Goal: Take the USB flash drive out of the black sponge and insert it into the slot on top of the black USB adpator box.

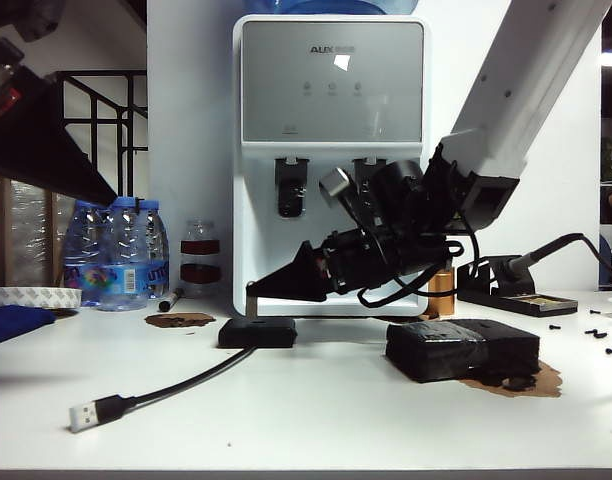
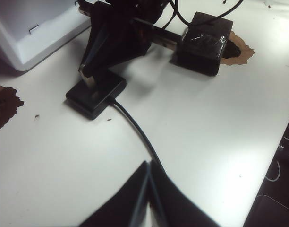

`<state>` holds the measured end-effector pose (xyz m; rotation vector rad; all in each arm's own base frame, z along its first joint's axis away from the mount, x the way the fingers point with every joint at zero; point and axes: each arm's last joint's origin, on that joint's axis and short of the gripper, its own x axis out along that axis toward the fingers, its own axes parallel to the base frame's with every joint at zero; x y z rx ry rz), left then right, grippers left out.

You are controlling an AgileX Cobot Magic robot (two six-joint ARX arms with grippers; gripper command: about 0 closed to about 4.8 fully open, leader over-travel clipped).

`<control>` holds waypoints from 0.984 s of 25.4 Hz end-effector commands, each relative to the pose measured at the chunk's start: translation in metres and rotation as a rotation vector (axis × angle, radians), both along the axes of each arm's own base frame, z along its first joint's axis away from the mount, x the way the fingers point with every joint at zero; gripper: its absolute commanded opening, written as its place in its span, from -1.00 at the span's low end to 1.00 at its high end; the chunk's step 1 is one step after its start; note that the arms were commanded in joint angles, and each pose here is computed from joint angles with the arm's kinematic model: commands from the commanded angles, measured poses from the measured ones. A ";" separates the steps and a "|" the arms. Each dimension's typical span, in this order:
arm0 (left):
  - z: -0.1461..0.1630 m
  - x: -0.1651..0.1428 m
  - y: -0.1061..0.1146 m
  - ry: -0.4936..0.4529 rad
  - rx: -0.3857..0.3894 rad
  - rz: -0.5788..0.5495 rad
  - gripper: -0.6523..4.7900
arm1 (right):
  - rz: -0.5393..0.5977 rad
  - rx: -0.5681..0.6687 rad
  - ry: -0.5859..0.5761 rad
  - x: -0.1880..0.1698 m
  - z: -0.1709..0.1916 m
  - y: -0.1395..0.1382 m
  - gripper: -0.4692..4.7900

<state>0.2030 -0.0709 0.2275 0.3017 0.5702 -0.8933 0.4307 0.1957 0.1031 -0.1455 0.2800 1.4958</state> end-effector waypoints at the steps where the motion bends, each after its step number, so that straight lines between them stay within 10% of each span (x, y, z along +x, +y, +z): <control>1: 0.002 0.000 0.000 -0.010 -0.011 -0.004 -0.78 | -0.005 -0.026 -0.012 -0.001 0.001 -0.001 -0.83; 25: 0.002 0.000 -0.001 -0.006 -0.025 -0.019 -0.78 | 0.008 -0.038 0.028 0.000 -0.002 -0.012 -0.83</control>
